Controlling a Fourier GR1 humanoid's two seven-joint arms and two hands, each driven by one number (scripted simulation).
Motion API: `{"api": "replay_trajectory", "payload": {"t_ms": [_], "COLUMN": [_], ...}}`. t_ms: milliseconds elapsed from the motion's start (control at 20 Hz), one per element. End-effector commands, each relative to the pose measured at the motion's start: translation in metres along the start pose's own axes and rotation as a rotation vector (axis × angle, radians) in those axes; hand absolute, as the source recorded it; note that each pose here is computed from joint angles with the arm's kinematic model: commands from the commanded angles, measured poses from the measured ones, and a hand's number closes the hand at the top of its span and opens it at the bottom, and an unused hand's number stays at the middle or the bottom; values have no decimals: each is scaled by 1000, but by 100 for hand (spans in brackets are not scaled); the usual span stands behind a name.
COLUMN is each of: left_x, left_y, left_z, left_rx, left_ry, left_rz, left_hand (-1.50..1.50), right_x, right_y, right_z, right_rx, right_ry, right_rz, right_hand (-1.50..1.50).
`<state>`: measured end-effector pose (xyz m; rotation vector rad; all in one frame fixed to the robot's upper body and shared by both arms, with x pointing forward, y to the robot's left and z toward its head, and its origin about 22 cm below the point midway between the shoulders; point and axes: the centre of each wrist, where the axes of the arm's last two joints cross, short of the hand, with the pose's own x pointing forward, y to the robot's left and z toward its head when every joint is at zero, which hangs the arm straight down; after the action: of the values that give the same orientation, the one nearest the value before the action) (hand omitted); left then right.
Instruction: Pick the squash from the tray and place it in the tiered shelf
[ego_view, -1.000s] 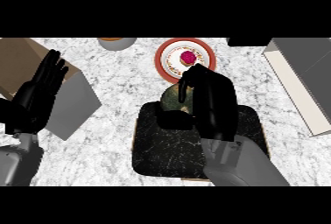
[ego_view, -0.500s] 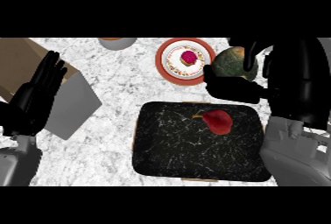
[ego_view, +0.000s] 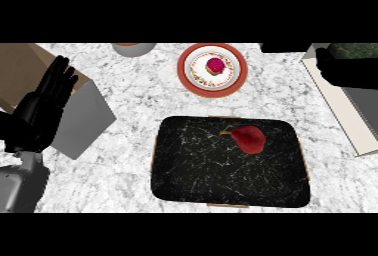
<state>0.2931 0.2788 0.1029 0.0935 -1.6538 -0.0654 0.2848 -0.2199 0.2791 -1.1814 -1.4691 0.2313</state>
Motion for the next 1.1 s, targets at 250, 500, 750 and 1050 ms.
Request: {"api": "replay_trajectory", "payload": {"t_ms": [250, 500, 750, 1050], "left_x": [-40, -33, -39, -42], "left_y": [-2, 1, -4, -10], "left_z": [8, -2, 5, 8], "left_rx": [8, 21, 10, 2], "left_ry": [127, 135, 131, 123], "left_rz": [19, 17, 13, 6], "left_hand": [0, 0, 0, 0], "right_x": [-67, -107, -147, -179], "right_y": [-44, -62, -68, -71], "right_z": [-32, -51, -55, -63], "right_rx": [-82, -92, -96, -87], "right_ry": [116, 134, 141, 147], "right_rz": [-46, -84, -63, -56], "right_hand": [150, 150, 150, 150]}}
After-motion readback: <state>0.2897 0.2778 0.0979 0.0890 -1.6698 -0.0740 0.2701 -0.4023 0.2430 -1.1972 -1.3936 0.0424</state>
